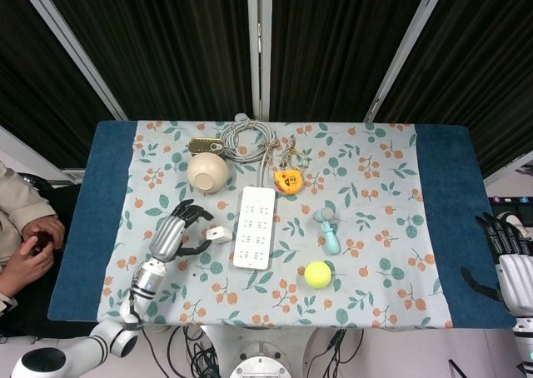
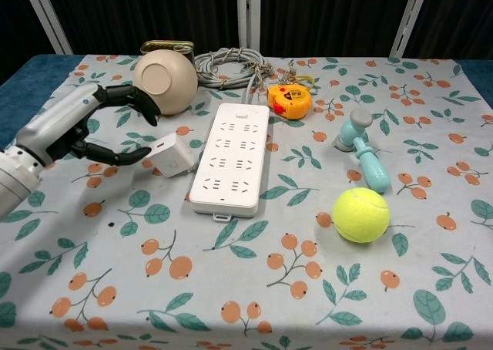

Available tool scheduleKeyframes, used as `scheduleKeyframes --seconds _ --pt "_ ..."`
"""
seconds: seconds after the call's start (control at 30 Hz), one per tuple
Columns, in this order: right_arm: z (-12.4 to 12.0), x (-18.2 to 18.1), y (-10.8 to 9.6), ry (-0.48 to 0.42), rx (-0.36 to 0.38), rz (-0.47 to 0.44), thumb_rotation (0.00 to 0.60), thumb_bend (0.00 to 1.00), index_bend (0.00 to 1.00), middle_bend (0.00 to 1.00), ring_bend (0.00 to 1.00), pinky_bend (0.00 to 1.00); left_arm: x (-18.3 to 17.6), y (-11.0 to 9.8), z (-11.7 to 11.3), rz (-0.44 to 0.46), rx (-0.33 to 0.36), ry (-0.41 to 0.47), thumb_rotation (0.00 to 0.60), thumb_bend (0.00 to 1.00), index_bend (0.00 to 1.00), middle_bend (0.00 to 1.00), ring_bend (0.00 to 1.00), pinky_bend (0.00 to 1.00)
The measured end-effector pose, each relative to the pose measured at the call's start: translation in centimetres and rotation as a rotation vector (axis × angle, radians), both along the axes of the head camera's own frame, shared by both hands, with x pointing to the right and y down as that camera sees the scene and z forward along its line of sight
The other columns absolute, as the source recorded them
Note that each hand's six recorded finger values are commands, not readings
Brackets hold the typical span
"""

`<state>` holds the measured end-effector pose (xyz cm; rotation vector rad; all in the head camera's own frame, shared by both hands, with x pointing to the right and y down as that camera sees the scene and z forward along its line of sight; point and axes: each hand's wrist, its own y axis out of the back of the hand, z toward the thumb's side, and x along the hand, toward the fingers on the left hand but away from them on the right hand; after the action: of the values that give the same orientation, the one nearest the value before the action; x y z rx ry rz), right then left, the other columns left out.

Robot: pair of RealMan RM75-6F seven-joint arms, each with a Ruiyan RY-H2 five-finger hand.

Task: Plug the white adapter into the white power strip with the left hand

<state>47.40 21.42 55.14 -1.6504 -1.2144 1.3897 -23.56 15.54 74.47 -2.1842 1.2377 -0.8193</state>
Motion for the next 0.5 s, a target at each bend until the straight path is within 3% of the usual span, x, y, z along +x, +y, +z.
scheduleKeyframes --seconds 0.1,0.27,0.5 --pt "-0.1 0.0 -0.1 0.006 0.001 -0.004 0.600 0.20 0.00 0.00 0.00 0.00 0.2 0.1 -0.4 -0.008 -0.020 -0.003 0.600 0.26 0.19 0.25 0.14 0.12" --pt "-0.5 0.0 -0.4 0.014 0.008 -0.013 0.600 0.21 0.00 0.00 0.00 0.00 1.2 0.6 -0.9 -0.019 -0.100 -0.037 0.600 0.27 0.26 0.27 0.14 0.13" --pt "-0.3 0.1 -0.3 0.012 0.002 -0.009 0.600 0.20 0.00 0.00 0.00 0.00 2.3 0.9 -0.8 -0.032 -0.189 -0.181 0.600 0.28 0.32 0.32 0.17 0.14"
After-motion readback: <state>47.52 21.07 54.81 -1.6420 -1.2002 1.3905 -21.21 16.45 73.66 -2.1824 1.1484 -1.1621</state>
